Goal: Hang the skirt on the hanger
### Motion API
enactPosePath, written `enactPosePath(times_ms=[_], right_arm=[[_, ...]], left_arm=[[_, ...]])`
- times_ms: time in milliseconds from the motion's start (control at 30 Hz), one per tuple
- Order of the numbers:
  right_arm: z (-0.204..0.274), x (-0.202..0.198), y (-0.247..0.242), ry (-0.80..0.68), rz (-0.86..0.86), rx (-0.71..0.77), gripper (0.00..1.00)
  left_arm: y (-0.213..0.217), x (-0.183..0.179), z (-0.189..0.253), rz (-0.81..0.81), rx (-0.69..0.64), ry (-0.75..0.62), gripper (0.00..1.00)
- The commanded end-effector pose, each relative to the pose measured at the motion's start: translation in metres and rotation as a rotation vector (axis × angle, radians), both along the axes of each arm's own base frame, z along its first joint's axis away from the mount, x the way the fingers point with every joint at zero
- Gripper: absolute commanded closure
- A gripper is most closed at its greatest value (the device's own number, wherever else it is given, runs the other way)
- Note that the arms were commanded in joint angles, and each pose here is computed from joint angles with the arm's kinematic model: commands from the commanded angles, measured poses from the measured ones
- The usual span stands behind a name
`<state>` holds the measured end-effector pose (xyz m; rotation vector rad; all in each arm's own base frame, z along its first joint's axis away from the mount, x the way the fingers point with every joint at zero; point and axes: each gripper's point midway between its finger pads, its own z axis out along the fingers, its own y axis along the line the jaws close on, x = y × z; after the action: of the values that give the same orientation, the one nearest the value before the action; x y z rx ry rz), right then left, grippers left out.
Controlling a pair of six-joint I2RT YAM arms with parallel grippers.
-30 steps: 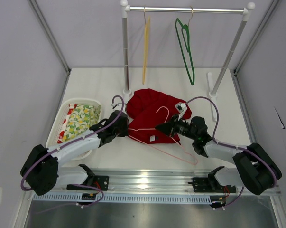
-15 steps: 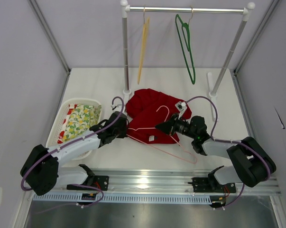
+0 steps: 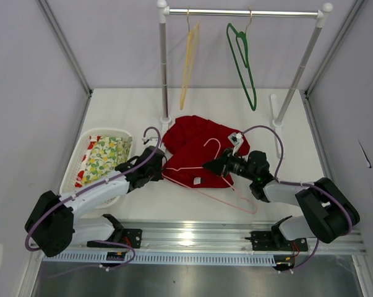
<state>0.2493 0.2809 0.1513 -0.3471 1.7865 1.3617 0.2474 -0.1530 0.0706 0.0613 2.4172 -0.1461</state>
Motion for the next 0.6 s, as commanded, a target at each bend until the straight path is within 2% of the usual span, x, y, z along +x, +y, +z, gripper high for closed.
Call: enactPosePath(times_ms=[0, 567], right_arm=[[0.028, 0.010, 0.003, -0.083, -0.007, 0.038, 1.00], [0.038, 0.003, 0.011, -0.086, 0.025, 0.056, 1.00]], left_arm=[[0.003, 0.011, 0.022, 0.029, -0.003, -0.057, 1.00], [-0.002, 0.018, 0.028, 0.032, -0.011, -0.069, 1.00]])
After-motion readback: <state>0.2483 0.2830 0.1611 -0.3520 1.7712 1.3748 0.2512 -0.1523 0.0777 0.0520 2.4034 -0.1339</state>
